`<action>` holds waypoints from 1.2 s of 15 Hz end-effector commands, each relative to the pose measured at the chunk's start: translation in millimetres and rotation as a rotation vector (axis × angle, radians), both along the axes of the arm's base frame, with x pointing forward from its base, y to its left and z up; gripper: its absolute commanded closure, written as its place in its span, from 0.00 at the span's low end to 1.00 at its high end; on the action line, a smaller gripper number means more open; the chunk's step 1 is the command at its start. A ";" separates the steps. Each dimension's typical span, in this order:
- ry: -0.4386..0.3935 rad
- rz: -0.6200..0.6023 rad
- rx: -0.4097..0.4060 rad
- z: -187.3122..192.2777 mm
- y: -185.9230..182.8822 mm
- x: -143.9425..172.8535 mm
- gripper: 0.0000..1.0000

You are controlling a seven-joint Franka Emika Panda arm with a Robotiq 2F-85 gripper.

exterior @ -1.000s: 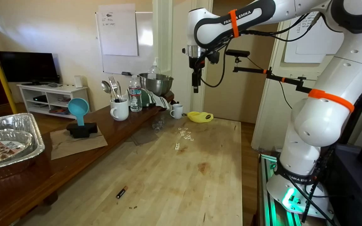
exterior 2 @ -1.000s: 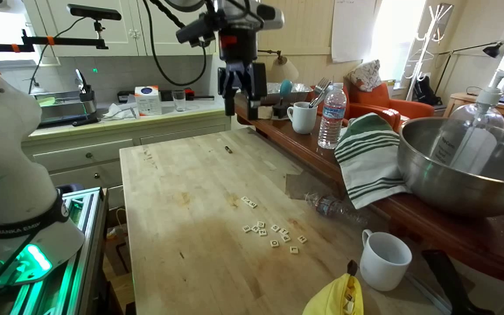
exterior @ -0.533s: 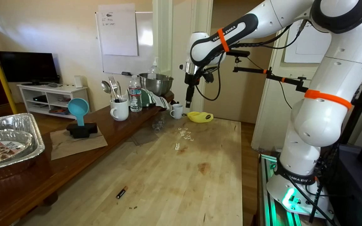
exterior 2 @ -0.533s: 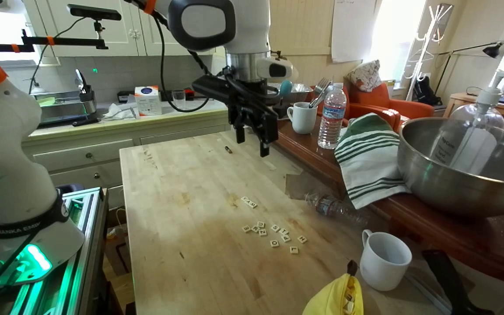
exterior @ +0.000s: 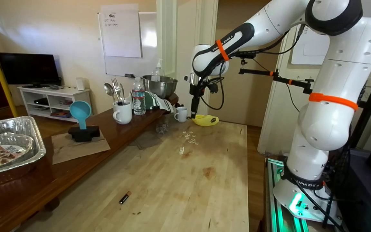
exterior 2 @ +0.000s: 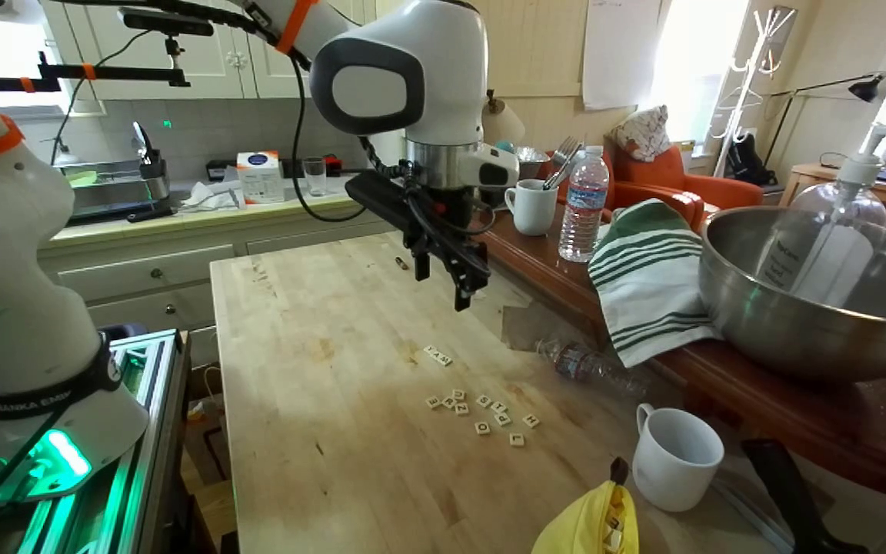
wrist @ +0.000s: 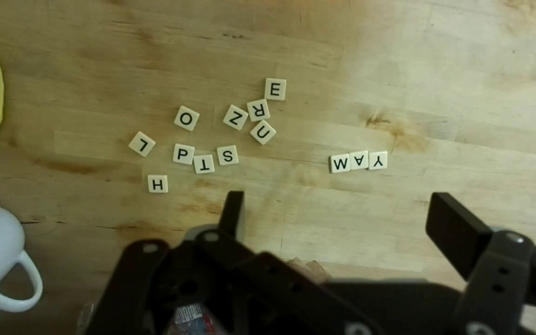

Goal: Put a litter block into the line of letter blocks

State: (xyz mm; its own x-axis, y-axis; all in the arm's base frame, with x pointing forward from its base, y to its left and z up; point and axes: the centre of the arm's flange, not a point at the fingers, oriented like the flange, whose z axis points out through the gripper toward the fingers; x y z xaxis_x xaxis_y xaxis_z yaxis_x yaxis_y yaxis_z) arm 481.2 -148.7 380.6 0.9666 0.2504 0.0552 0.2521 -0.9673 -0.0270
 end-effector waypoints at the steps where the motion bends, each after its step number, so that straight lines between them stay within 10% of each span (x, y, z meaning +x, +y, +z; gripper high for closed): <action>1: 0.000 -0.002 0.000 0.2 -0.1 0.4 0.00; 9: -0.005 -0.027 -0.050 -61.6 -0.6 22.7 0.00; 10: -0.013 -0.027 -0.047 -67.5 -3.3 26.3 0.25; 18: -0.035 -0.058 -0.076 -113.7 -26.8 35.2 0.80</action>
State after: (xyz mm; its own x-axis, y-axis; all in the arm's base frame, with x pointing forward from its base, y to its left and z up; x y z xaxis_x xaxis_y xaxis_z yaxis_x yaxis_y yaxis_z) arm 506.9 -166.2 283.6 0.9747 0.2140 0.0640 0.2117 -0.9765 0.0405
